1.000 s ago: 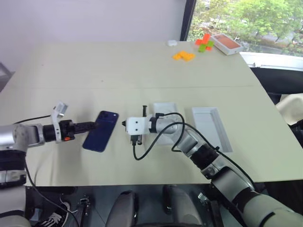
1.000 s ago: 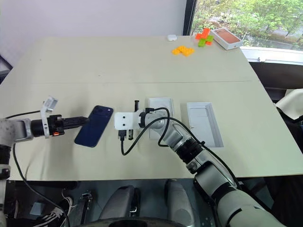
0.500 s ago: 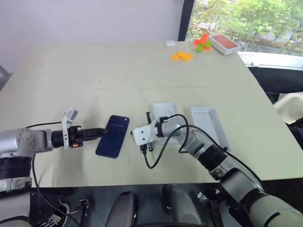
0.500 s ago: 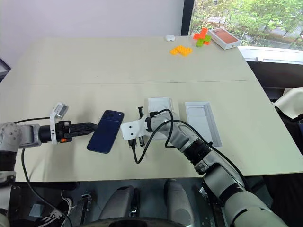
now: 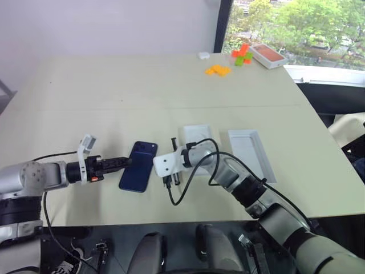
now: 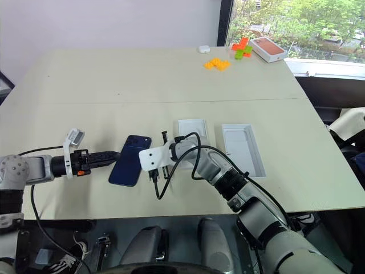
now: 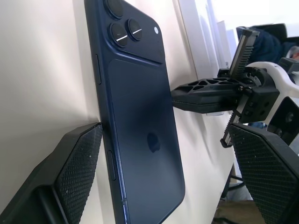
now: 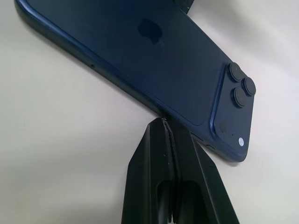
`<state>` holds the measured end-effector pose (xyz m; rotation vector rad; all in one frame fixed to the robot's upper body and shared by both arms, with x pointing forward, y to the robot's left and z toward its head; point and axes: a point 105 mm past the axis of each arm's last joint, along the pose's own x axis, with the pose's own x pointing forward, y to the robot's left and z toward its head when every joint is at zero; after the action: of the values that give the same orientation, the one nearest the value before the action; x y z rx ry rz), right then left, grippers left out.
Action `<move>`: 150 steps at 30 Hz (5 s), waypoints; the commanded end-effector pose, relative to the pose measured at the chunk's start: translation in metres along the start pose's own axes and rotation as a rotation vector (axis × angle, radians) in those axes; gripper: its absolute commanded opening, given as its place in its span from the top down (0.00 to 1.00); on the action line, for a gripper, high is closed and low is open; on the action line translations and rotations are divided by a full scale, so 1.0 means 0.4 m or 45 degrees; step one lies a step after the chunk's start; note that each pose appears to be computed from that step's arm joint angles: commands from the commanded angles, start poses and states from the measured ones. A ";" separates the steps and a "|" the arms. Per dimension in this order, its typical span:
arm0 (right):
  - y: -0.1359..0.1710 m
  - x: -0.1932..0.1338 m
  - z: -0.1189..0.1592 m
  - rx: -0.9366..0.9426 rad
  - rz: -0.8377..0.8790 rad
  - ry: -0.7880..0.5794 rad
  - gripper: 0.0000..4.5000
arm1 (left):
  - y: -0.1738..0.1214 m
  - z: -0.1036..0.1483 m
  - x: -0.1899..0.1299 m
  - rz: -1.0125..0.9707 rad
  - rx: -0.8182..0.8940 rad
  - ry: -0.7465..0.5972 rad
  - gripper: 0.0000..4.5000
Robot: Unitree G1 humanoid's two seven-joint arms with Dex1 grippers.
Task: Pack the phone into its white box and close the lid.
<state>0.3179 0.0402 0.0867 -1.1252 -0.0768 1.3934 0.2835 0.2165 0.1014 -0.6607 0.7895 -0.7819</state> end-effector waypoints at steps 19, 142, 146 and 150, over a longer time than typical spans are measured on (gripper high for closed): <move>0.011 0.012 0.007 0.031 0.020 -0.021 0.99 | -0.127 0.036 0.022 -0.224 -0.010 -0.018 0.00; 0.031 -0.585 -0.164 0.832 -0.248 -0.182 0.02 | -0.274 0.062 0.409 -0.252 -0.260 0.010 1.00; 0.027 -0.587 -0.167 0.820 -0.266 -0.164 0.02 | -0.272 0.051 0.422 -0.242 -0.251 0.032 1.00; 0.025 -0.589 -0.169 0.814 -0.275 -0.153 0.02 | -0.269 0.050 0.430 -0.227 -0.236 0.028 1.00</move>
<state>0.2930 -0.1897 0.1642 -0.4452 0.1960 1.1628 0.3382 0.0256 0.1147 -0.8969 0.8949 -0.8403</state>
